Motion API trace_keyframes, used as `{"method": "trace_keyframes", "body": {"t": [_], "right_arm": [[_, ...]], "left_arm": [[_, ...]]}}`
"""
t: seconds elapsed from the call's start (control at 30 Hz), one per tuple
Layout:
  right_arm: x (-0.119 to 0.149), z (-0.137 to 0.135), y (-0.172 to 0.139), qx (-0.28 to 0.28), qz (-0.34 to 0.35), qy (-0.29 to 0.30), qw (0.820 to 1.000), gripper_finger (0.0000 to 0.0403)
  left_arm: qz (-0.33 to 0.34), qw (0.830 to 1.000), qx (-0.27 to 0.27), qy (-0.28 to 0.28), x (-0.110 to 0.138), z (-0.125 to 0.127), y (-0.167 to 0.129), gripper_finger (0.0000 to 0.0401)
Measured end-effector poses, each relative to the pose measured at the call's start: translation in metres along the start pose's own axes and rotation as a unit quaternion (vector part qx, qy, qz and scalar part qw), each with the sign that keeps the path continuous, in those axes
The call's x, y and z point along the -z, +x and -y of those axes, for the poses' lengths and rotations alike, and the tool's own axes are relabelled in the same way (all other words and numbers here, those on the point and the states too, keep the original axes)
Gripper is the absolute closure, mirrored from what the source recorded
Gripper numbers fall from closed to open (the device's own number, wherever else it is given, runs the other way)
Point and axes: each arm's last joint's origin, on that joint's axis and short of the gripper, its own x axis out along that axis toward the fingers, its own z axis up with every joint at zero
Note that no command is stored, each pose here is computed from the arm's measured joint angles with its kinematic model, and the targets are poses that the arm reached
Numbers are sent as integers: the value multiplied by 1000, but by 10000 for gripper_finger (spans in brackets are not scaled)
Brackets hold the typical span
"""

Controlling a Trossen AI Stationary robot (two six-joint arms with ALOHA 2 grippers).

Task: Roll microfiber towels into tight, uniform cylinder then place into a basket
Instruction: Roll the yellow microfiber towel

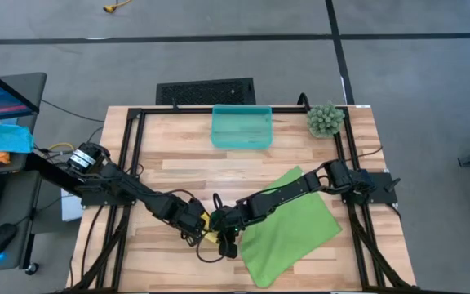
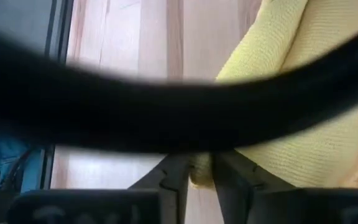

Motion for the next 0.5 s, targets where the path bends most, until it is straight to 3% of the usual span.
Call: {"method": "trace_keyframes", "body": {"t": [0.27,0.4,0.5], "right_arm": [[-4,9,-13,-5,-22,9,1000,266],[-10,-5,-31,-12,-8,-39,999,266],[-10,-24,-39,-4,14,-116,993,270]], "left_arm": [[4,1000,-2,-1,0,0,0,388],[4,1000,-2,-1,0,0,0,388],[5,1000,-2,-1,0,0,0,388]]}}
